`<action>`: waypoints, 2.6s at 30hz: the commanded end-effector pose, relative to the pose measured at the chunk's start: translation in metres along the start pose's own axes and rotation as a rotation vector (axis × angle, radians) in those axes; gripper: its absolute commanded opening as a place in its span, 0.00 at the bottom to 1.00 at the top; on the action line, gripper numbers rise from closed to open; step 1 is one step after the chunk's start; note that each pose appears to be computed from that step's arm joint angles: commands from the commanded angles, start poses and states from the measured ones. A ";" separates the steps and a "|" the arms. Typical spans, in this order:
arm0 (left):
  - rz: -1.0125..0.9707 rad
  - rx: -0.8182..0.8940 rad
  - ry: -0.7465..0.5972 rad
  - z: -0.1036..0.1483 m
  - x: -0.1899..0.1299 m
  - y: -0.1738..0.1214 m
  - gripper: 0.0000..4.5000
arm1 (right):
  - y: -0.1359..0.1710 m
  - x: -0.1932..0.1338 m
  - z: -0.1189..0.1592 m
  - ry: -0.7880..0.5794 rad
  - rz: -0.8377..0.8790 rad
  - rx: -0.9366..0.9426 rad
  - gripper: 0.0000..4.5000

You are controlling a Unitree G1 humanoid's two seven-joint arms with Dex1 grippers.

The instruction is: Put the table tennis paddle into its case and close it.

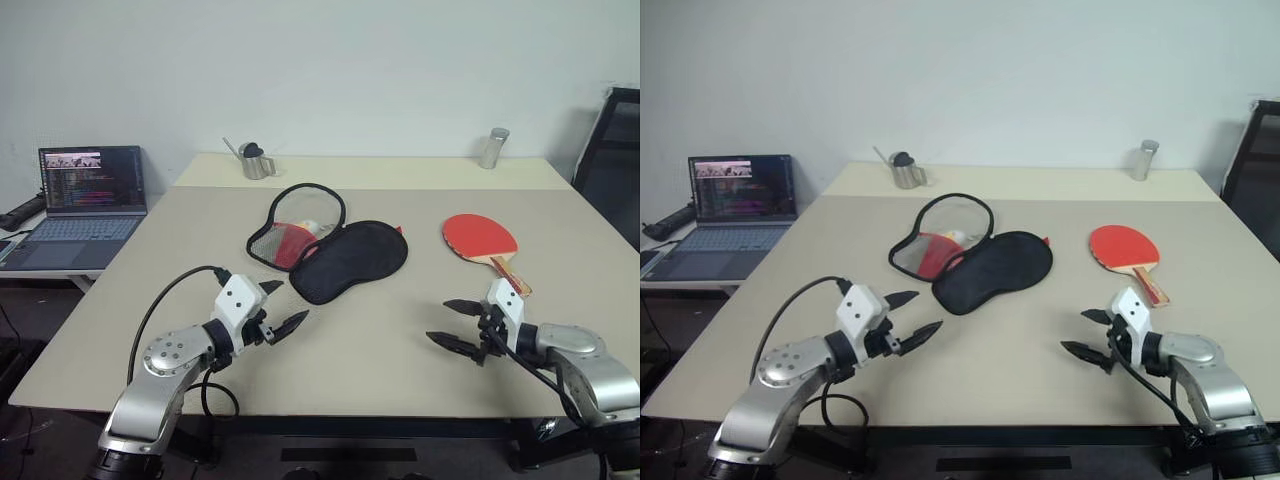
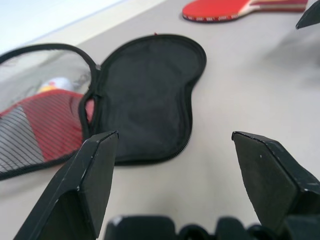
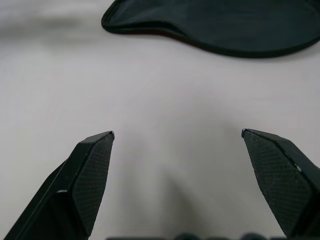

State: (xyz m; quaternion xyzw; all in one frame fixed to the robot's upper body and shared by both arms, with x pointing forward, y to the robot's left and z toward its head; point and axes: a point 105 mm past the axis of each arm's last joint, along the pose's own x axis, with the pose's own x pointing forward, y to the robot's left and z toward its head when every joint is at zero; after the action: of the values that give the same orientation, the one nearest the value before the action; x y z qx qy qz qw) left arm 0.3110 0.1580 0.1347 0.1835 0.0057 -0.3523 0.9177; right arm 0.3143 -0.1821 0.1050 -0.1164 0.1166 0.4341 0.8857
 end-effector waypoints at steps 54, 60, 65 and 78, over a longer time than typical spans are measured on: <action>-0.015 0.060 -0.127 0.052 -0.022 0.104 0.88 | 0.044 0.164 0.084 -0.042 -0.054 0.452 1.00; -0.016 0.062 -0.126 0.052 -0.023 0.104 0.88 | 0.053 0.182 0.095 -0.064 -0.025 0.459 1.00; -0.021 0.054 -0.146 0.056 -0.025 0.105 0.88 | 0.063 0.195 0.106 -0.078 0.008 0.461 1.00; -0.322 -0.149 0.021 0.043 -0.063 0.077 0.88 | 0.066 0.208 0.099 -0.055 -0.011 0.452 1.00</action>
State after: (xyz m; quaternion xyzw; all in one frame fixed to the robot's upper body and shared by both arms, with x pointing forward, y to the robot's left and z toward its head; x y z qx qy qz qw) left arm 0.3162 0.2322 0.1976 0.1071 0.0738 -0.4805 0.8673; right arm 0.3928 0.0360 0.1105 0.0967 0.2136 0.3859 0.8922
